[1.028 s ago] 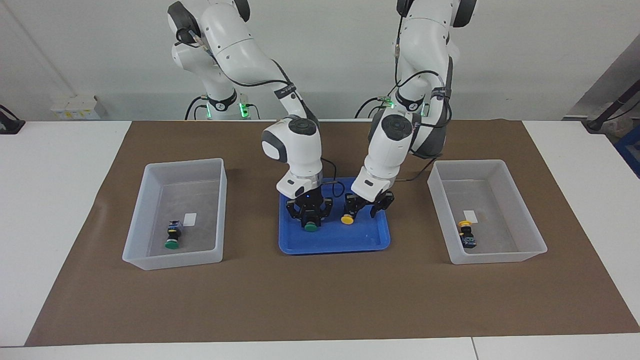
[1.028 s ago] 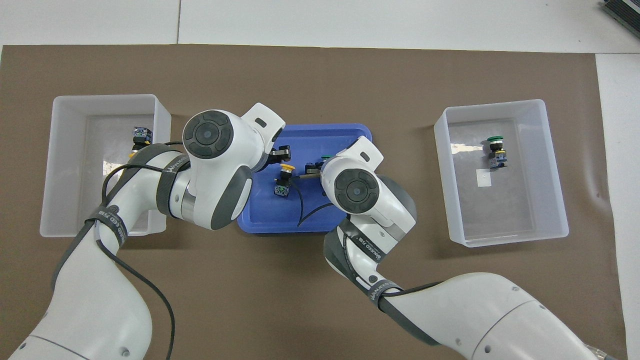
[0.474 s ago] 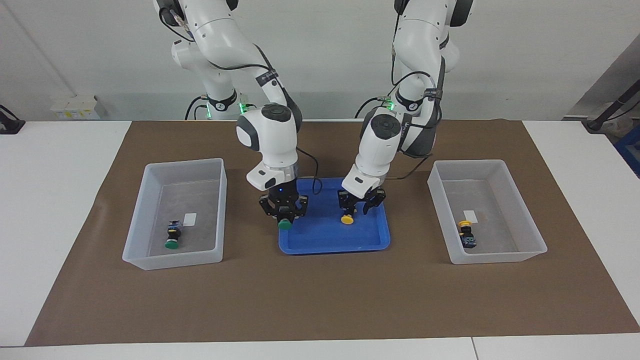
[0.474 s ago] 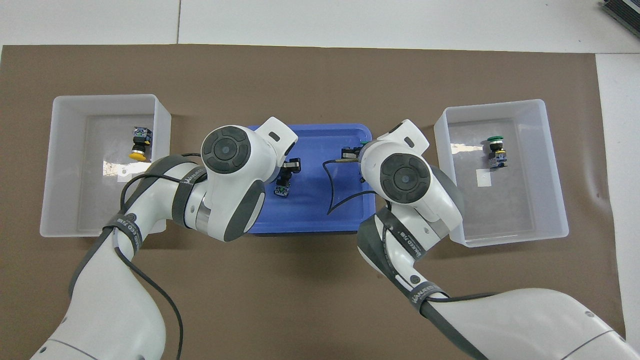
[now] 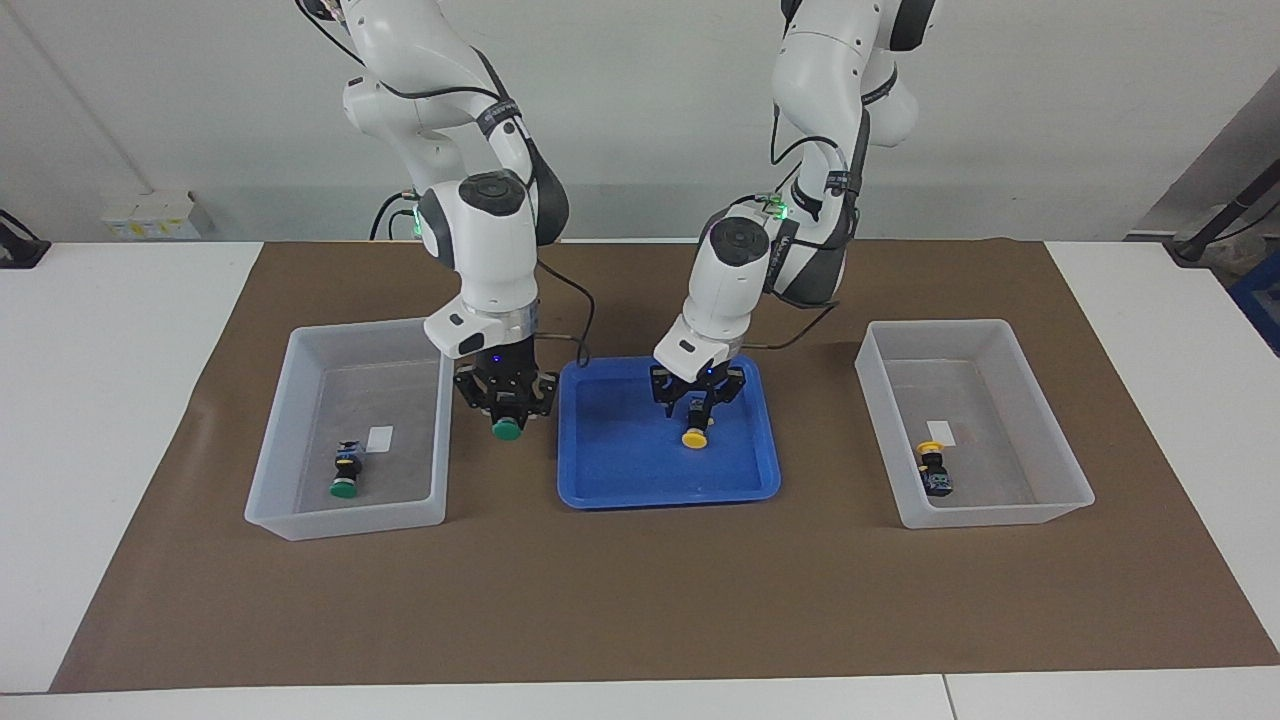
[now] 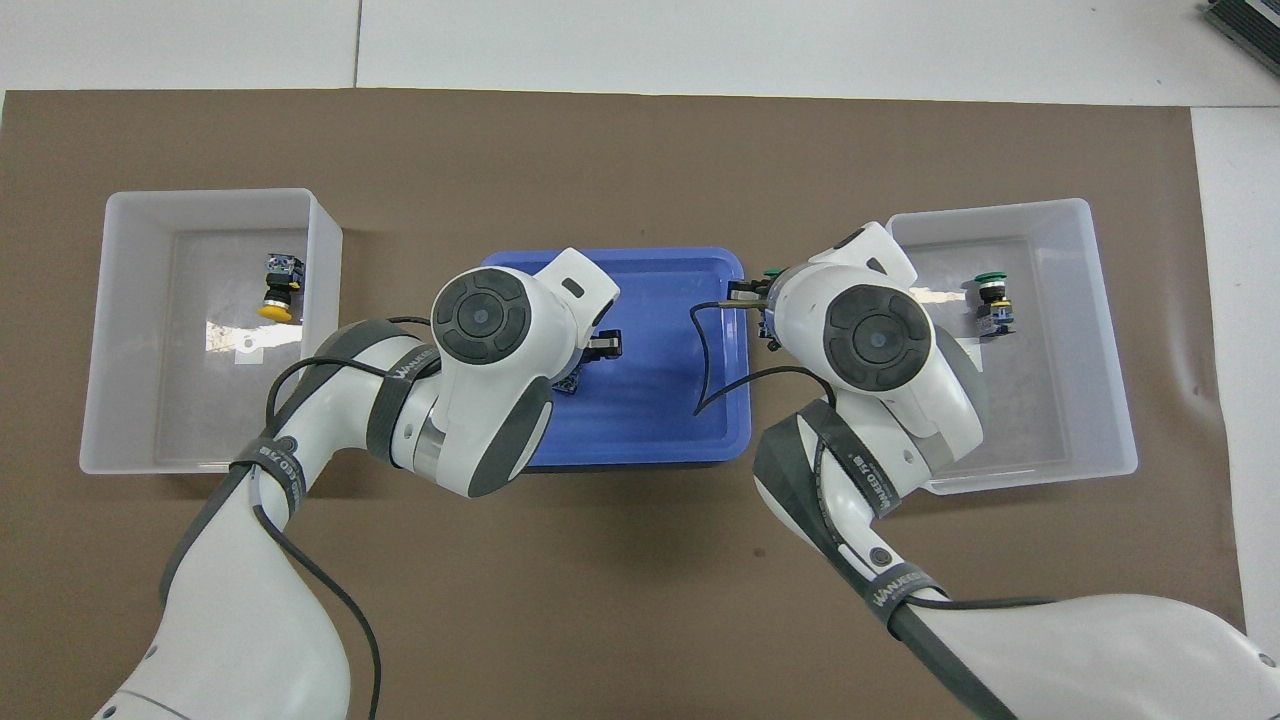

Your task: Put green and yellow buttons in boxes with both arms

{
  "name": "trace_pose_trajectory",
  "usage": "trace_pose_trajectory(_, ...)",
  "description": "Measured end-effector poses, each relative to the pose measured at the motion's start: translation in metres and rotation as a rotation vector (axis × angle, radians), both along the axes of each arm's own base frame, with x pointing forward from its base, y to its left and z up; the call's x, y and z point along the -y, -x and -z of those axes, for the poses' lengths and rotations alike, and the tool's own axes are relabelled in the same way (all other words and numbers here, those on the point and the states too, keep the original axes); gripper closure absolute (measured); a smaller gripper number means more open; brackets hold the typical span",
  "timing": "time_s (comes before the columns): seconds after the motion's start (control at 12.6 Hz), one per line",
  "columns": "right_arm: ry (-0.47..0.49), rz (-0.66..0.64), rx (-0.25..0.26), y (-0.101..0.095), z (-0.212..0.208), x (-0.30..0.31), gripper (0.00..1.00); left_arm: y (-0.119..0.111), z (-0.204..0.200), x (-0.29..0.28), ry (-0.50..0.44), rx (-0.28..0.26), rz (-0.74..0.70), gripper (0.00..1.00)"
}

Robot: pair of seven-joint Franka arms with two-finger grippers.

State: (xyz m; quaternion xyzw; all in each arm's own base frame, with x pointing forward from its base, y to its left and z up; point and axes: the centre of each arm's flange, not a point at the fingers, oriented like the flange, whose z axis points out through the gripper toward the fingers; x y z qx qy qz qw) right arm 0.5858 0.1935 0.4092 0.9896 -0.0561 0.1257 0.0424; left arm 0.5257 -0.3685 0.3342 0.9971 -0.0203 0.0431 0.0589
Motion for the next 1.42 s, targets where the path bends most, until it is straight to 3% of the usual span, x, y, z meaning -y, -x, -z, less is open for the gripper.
trace_pose_trajectory(0.32,0.010,-0.044,-0.045,-0.009,-0.014,0.062,0.66,0.004,0.006,0.000,-0.001,0.007,0.017,0.38)
trace_pose_trajectory(0.87,0.020,-0.196,-0.102,-0.019,-0.003,0.147,0.66,0.011,0.011,-0.005,-0.011,-0.001,0.047,0.38)
trace_pose_trajectory(1.19,0.012,-0.230,-0.056,-0.027,0.032,0.165,0.66,0.019,0.023,-0.007,-0.019,-0.009,0.054,0.40)
trace_pose_trajectory(1.42,0.008,-0.255,-0.060,-0.031,0.055,0.167,0.66,0.025,0.027,-0.003,-0.024,-0.015,0.064,0.45)
